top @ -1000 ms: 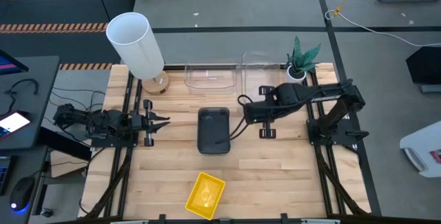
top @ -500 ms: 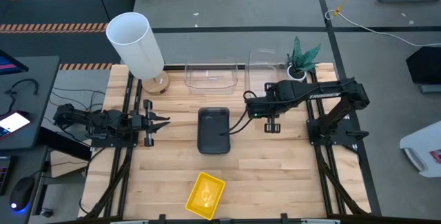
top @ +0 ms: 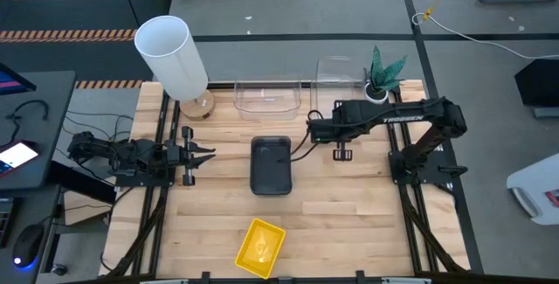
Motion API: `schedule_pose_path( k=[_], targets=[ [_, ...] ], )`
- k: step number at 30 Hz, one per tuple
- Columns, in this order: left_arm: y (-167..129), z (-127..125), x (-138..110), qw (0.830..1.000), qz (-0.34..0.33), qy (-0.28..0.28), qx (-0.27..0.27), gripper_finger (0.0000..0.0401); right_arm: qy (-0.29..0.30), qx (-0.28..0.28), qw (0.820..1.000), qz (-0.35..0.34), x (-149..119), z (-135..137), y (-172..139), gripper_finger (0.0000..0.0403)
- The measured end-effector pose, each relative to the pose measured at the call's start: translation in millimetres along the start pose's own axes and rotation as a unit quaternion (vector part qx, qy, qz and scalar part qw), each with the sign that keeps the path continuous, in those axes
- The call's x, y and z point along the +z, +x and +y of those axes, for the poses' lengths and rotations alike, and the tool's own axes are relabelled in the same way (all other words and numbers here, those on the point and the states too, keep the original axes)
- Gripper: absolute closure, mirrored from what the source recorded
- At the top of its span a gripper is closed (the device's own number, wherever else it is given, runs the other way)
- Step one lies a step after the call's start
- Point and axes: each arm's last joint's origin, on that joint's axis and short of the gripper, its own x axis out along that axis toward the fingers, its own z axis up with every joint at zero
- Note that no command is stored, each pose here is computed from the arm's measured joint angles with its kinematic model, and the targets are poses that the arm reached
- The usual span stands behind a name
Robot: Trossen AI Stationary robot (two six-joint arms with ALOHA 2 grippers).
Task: Stack baskets by color
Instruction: Stack the bottom transparent bin on top of the top right transparent bin
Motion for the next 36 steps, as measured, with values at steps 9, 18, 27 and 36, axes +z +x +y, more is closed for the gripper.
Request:
schedule_pose_path(
  k=[9, 18, 27, 36],
  targets=[
    [0.0, 0.0, 0.0, 1.0, 0.0, 0.0, 0.0, 0.0341, 0.011, 0.017, 1.0, 0.006, 2.8, -11.3, 22.1, 0.0392],
    [0.0, 0.0, 0.0, 1.0, 0.0, 0.0, 0.0, 0.035, 0.014, 0.057, 0.998, 0.007, 3.6, -8.3, 34.0, 0.0392],
    [0.0, 0.0, 0.0, 1.0, 0.0, 0.0, 0.0, 0.034, 0.024, 0.117, 0.993, 0.008, 5.2, -1.3, 37.2, 0.0392],
    [0.0, 0.0, 0.0, 1.0, 0.0, 0.0, 0.0, 0.0348, 0.037, 0.139, 0.99, -0.008, 10.2, 10.2, 35.1, 0.0384]
  ],
)
